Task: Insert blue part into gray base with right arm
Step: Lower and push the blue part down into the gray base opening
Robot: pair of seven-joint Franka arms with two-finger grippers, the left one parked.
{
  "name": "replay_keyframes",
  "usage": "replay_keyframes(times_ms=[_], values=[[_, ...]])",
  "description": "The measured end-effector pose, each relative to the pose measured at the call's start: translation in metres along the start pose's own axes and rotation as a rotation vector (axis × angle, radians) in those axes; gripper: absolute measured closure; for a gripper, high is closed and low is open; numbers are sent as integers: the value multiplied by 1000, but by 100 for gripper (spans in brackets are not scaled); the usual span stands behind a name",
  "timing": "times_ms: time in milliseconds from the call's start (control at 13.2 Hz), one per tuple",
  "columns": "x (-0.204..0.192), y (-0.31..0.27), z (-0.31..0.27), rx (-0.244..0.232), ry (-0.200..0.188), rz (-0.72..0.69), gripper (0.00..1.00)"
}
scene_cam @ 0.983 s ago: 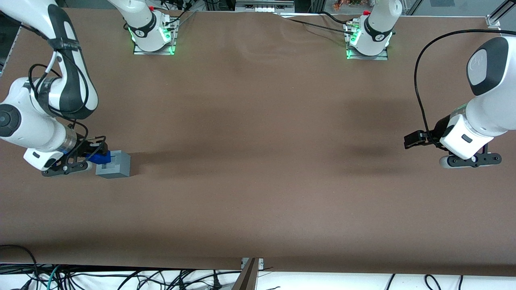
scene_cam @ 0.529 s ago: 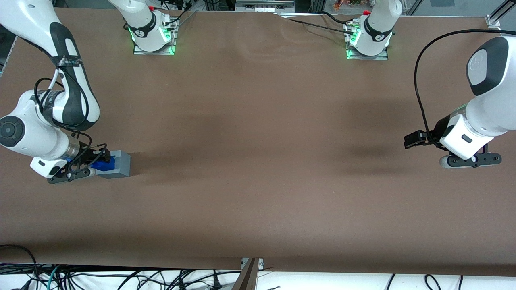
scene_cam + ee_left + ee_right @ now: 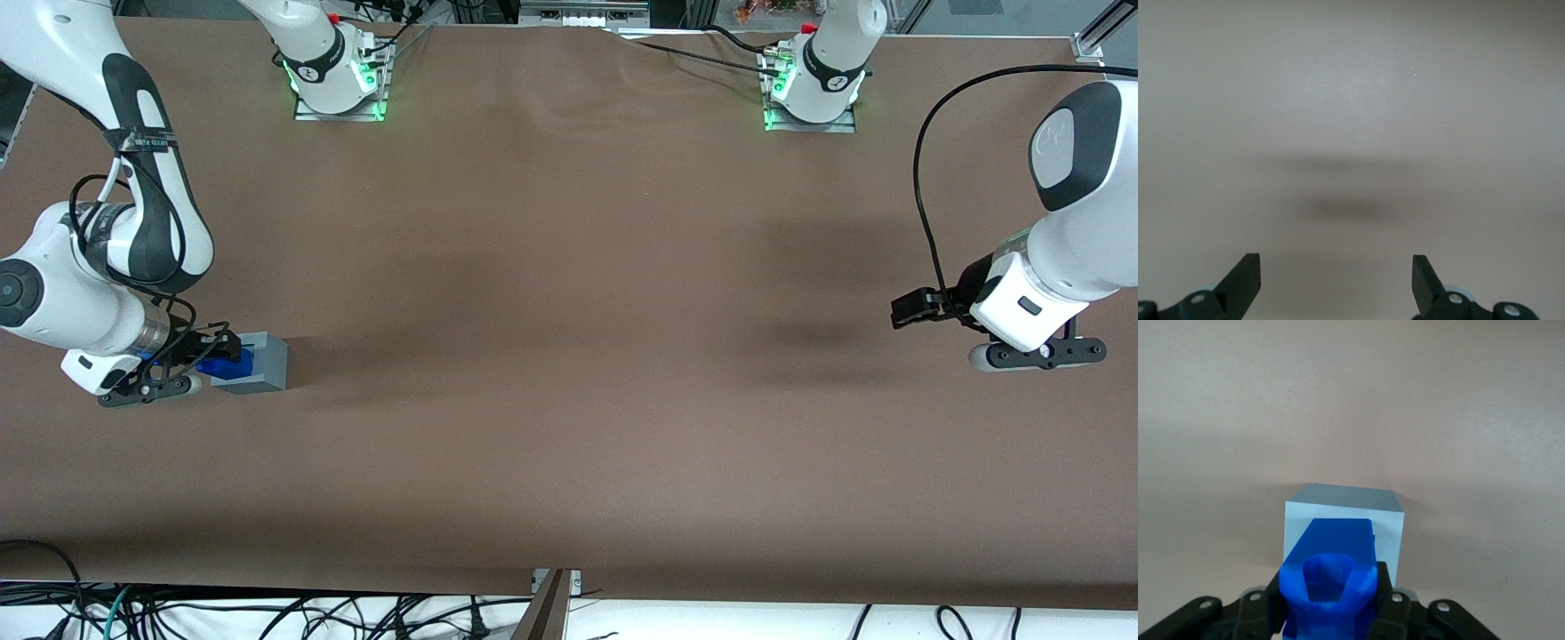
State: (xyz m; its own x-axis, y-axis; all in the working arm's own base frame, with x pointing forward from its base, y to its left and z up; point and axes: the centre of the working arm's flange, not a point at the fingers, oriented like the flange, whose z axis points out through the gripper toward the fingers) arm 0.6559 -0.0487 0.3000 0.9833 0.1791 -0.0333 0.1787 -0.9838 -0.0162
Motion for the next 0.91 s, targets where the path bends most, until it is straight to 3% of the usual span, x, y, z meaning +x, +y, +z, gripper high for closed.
replay_keyframes(times_ms=[907], values=[[-4,12,0,22,-4,59,49]])
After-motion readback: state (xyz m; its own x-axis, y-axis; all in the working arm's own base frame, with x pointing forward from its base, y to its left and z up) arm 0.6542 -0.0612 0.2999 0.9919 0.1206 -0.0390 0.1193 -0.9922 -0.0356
